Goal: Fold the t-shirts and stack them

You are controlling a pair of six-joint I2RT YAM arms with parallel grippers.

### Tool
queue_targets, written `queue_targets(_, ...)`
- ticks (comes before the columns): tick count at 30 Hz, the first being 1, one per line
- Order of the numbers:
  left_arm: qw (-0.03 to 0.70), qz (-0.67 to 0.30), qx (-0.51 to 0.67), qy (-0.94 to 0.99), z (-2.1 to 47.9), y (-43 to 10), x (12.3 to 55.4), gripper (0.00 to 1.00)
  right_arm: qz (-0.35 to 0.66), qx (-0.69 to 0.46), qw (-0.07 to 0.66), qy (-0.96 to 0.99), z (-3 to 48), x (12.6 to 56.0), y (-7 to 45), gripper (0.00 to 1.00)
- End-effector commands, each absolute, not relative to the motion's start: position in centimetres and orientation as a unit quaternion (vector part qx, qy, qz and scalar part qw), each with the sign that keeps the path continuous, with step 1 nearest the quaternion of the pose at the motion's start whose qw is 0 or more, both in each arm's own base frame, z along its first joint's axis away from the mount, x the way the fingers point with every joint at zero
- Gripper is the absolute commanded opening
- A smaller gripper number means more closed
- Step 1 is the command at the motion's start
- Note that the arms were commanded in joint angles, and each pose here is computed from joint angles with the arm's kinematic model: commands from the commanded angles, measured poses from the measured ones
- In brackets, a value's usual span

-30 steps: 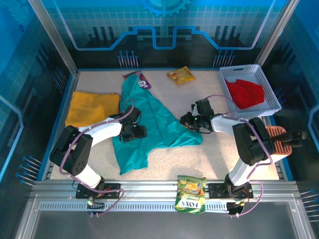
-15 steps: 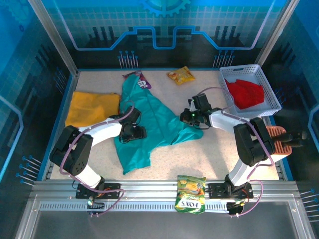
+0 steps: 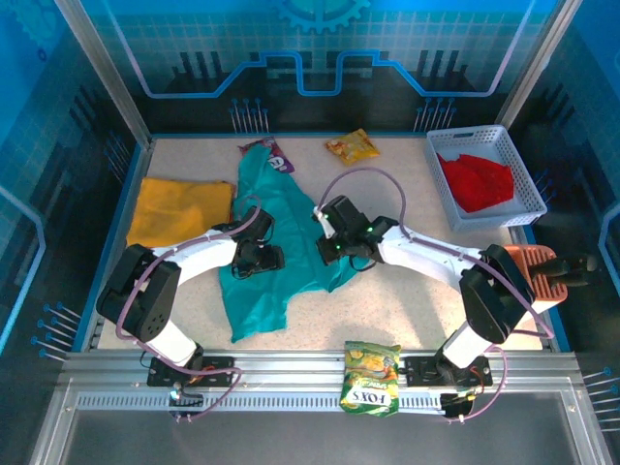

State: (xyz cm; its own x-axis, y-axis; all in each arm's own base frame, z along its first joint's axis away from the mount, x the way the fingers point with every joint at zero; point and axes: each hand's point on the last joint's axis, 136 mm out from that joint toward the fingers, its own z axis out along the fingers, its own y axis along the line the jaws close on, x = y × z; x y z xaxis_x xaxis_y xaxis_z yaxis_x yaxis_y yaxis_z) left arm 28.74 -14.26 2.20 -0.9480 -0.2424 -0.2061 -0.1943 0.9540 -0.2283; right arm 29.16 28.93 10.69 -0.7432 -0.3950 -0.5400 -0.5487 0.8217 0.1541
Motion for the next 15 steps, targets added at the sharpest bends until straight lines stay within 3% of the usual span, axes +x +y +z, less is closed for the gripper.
queue_targets(1, 0.113, -0.104, -0.109, 0.982, 2.2, -13.8, 28.4, 0.71, 0.148, -0.285, 0.201, 0.926, 8.5, 25.8, 29.5, 0.06)
queue_targets(7, 0.112, -0.111, -0.112, 0.981, 2.2, -13.8, 28.6, 0.71, 0.159, -0.28, 0.163, 0.933, 5.8, 23.9, 30.8, 0.19)
queue_targets(12, 0.11, -0.11, -0.109, 0.982, 2.1, -13.7, 28.7, 0.71, 0.177, -0.277, 0.183, 0.927, 8.1, 25.6, 31.5, 0.41)
queue_targets(15, 0.109, -0.11, -0.112, 0.982, 2.0, -13.5, 28.5, 0.71, 0.196, -0.256, 0.199, 0.925, 10.2, 27.2, 31.1, 0.48)
